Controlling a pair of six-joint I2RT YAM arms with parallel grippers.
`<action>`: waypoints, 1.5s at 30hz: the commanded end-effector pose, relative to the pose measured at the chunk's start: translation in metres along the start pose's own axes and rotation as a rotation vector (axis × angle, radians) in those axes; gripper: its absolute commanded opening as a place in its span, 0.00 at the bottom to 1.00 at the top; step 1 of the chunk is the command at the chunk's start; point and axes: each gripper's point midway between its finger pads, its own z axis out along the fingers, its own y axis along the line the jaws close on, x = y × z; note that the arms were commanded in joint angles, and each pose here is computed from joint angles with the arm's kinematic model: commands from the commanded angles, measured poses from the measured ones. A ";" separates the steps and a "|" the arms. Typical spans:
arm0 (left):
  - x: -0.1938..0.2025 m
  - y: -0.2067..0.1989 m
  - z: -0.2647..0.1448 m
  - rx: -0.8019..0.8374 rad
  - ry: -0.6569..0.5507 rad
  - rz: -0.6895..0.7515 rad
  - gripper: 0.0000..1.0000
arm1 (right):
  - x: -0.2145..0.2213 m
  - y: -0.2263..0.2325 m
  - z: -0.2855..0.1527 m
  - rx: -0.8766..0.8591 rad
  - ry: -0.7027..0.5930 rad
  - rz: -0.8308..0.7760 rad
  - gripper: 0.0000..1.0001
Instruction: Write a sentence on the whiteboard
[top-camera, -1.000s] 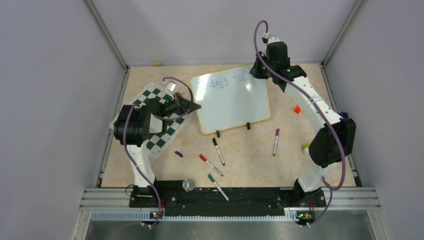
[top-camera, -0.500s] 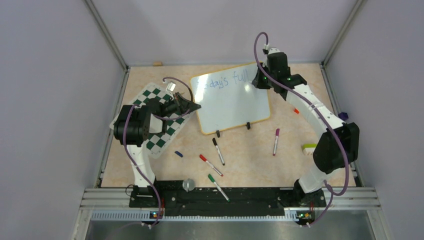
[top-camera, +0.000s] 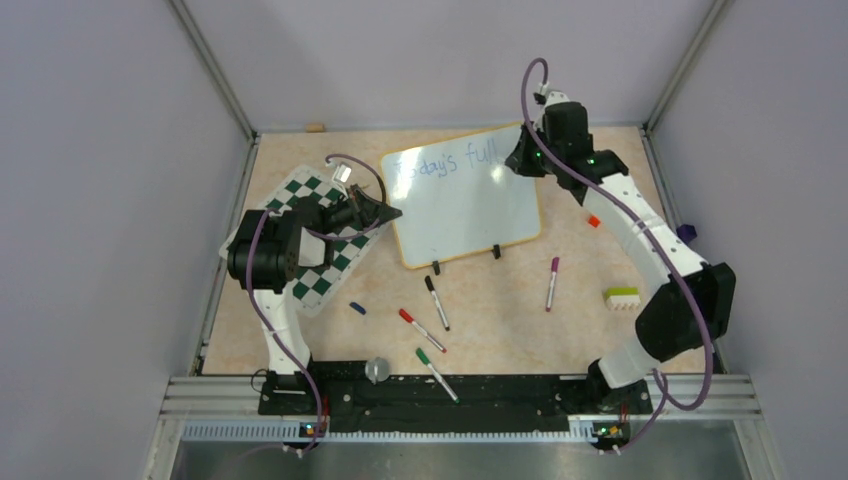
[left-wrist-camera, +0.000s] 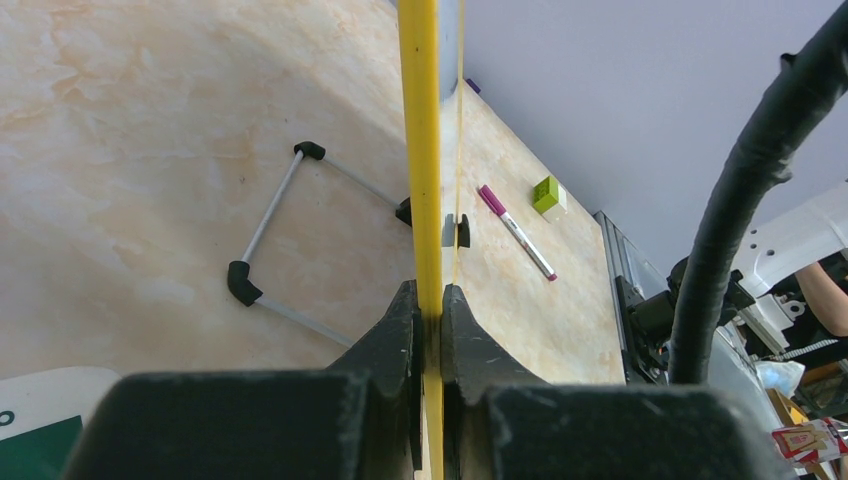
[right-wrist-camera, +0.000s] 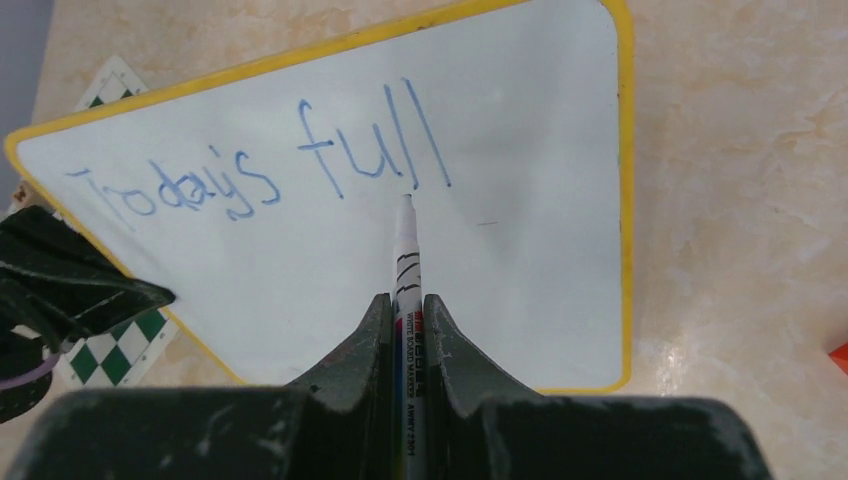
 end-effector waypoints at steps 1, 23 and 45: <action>-0.016 -0.011 0.000 0.043 -0.033 0.209 0.00 | -0.025 0.023 -0.042 -0.107 -0.114 0.007 0.00; -0.017 -0.015 -0.003 0.017 -0.060 0.205 0.00 | 0.080 0.143 0.001 -0.255 -0.059 -0.391 0.00; -0.016 -0.017 -0.003 0.020 -0.057 0.208 0.00 | 0.079 0.169 0.021 -0.268 -0.071 -0.460 0.00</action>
